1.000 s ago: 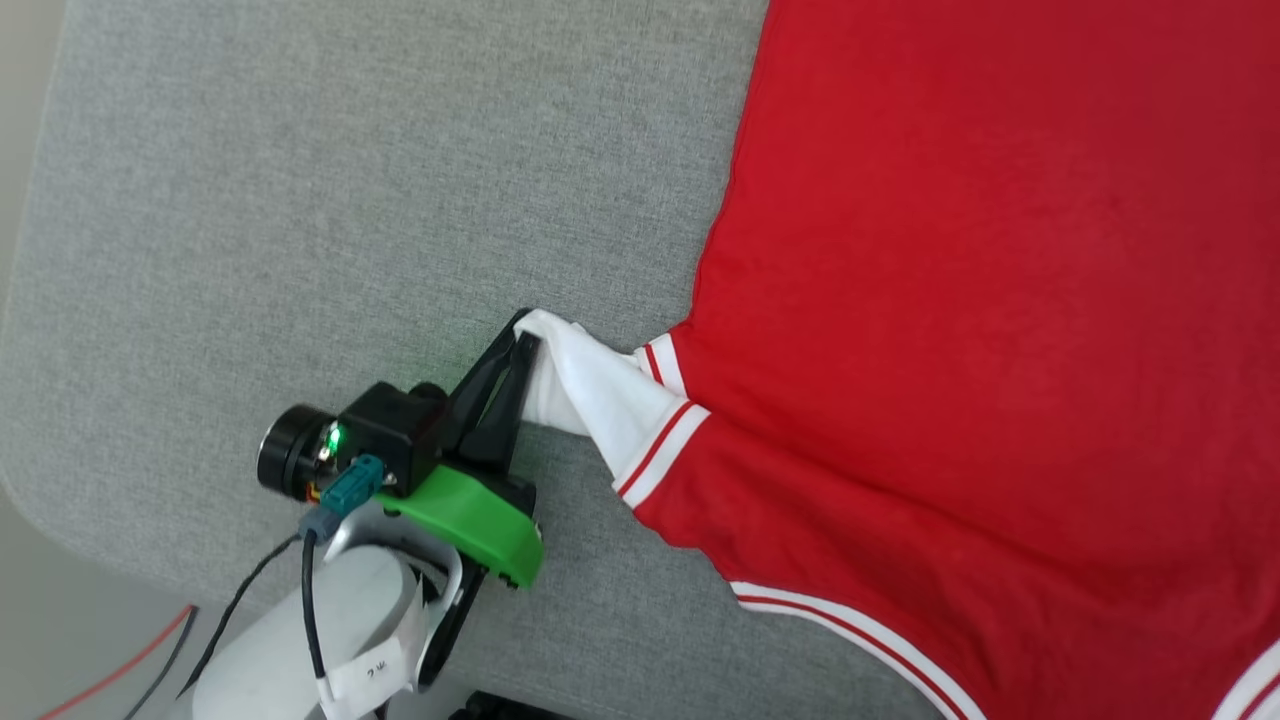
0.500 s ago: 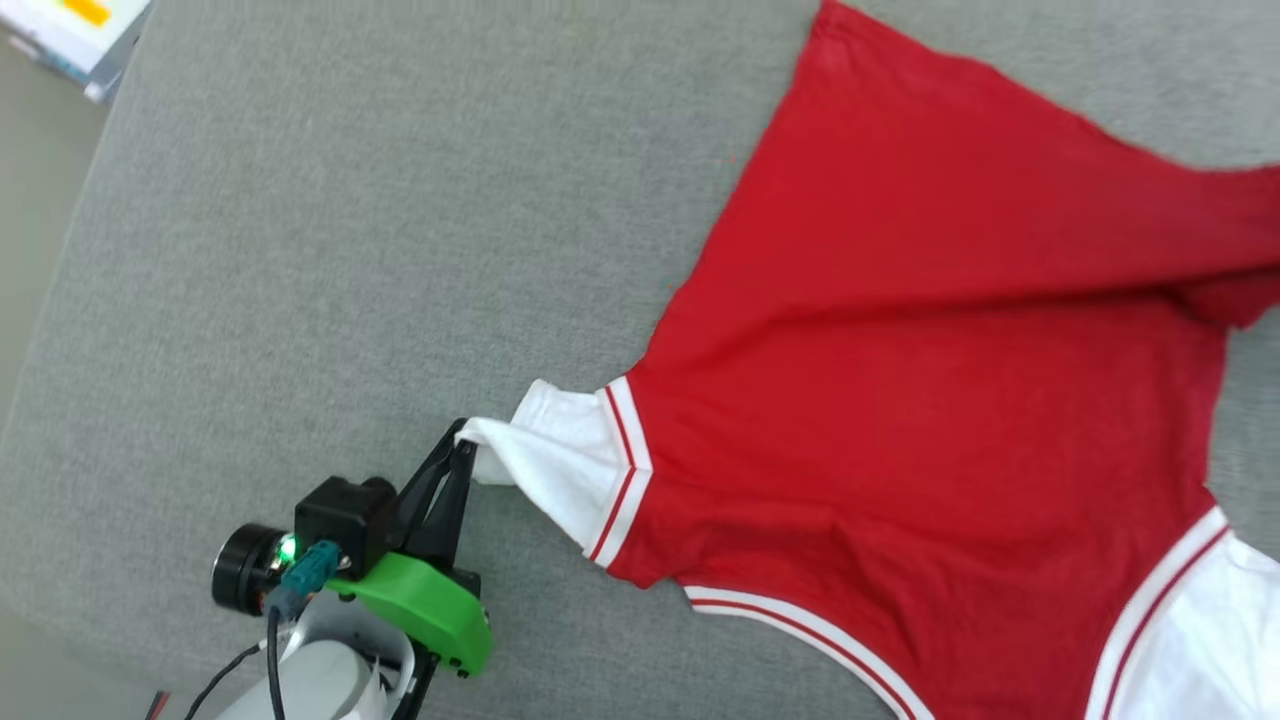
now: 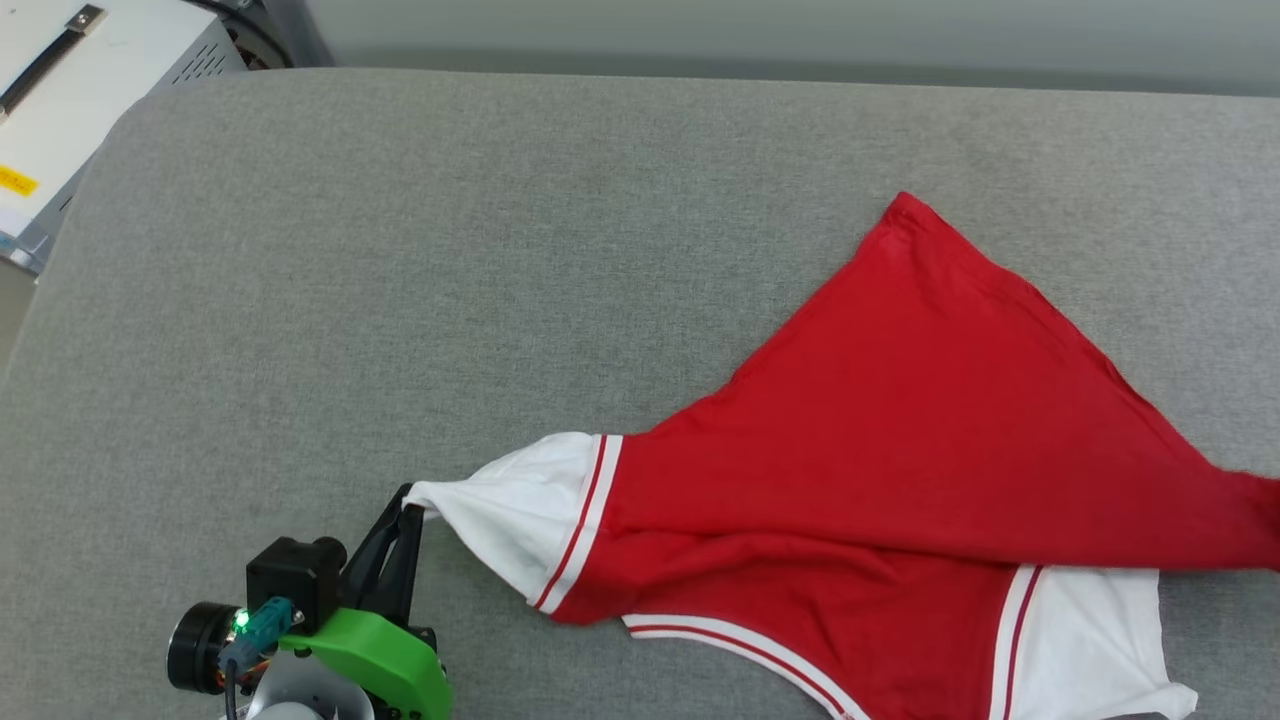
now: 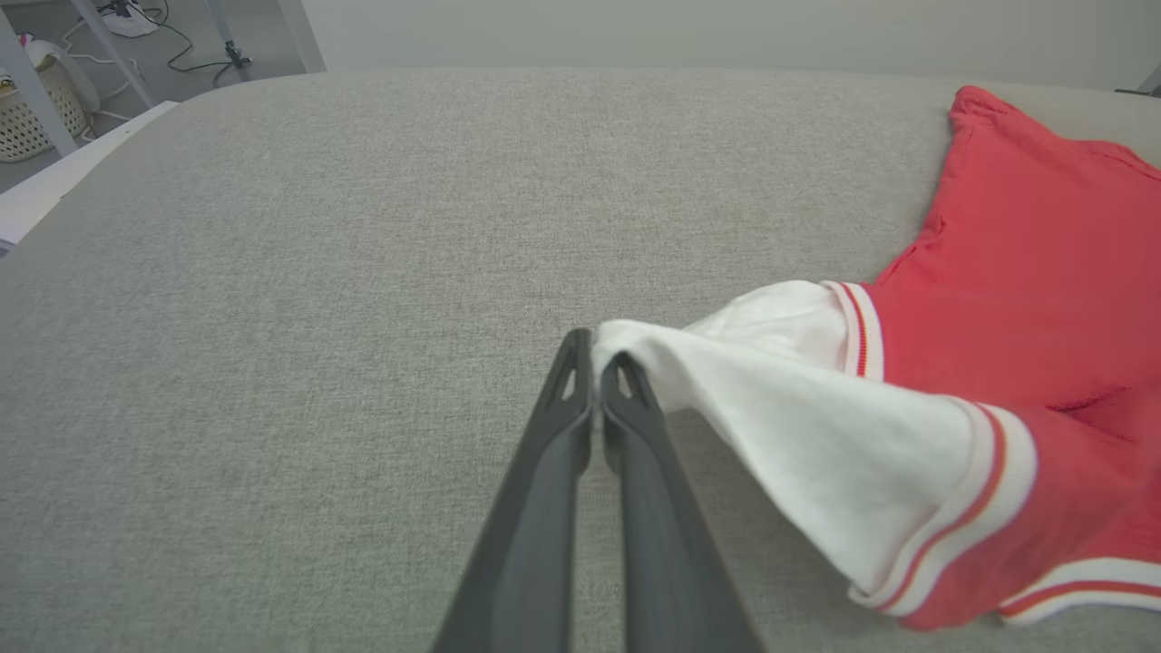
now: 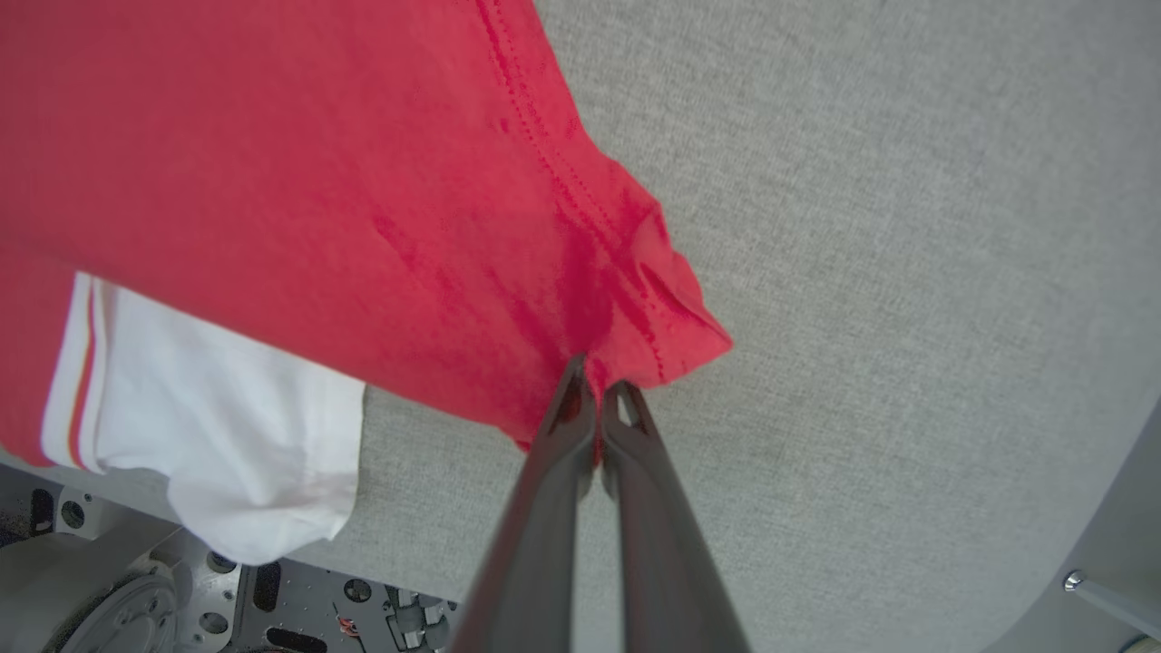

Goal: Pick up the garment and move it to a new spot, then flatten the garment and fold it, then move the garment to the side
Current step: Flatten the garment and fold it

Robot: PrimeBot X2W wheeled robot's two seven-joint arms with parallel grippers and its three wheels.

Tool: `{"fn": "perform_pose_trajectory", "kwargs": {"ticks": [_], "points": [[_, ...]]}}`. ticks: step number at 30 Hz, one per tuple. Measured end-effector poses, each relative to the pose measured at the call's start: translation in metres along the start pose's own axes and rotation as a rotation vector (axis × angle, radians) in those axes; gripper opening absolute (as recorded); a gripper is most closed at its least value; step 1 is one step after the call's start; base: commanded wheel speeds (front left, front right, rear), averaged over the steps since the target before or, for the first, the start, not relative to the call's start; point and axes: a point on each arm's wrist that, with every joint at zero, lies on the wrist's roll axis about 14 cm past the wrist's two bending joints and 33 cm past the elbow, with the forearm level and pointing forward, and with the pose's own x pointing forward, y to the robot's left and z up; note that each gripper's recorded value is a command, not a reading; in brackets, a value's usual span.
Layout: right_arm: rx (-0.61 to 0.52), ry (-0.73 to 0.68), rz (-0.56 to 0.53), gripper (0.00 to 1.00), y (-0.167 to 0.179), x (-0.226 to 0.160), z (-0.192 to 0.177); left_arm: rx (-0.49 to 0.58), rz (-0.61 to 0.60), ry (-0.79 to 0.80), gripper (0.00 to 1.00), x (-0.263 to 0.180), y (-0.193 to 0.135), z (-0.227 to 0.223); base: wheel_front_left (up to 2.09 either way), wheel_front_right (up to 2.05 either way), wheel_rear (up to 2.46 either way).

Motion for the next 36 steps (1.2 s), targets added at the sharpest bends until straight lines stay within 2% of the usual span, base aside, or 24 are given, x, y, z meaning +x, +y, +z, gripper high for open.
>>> {"fn": "perform_pose_trajectory", "kwargs": {"ticks": [6, 13, 14, 15, 16, 20, 26, 36], "points": [[0.134, 0.082, 0.030, 0.00, 0.017, -0.004, -0.079, 0.001, -0.027, -0.019, 0.00, -0.001, -0.009, 0.006, 0.00, 0.00, 0.00], [0.241, 0.135, 0.077, 0.00, 0.044, 0.007, -0.124, 0.003, -0.035, -0.010, 0.00, 0.002, -0.011, 0.003, 0.00, 0.00, 0.00], [0.248, 0.124, 0.077, 0.16, 0.045, 0.008, -0.123, 0.003, -0.036, -0.009, 0.00, 0.003, -0.011, 0.003, 0.00, 0.00, 0.00], [0.255, 0.110, 0.071, 0.81, 0.044, 0.009, -0.121, 0.003, -0.035, -0.009, 0.00, 0.004, -0.011, 0.003, 0.00, 0.00, 0.00], [0.264, 0.088, 0.062, 1.00, 0.042, 0.008, -0.118, 0.003, -0.037, -0.009, 0.00, 0.004, -0.012, 0.003, 0.00, 0.00, 0.00], [0.265, -0.023, 0.024, 1.00, 0.029, 0.002, -0.093, 0.005, -0.043, -0.013, 0.00, 0.004, -0.014, 0.005, 0.00, 0.00, 0.00], [0.193, -0.229, -0.019, 1.00, 0.010, -0.024, -0.027, 0.003, -0.046, -0.028, 0.00, 0.000, -0.016, 0.011, 0.00, 0.00, 0.00], [-0.040, -0.455, -0.050, 1.00, 0.010, -0.059, 0.095, 0.007, -0.044, -0.016, 0.00, 0.000, -0.016, 0.010, 0.00, 0.00, 0.00]]}}
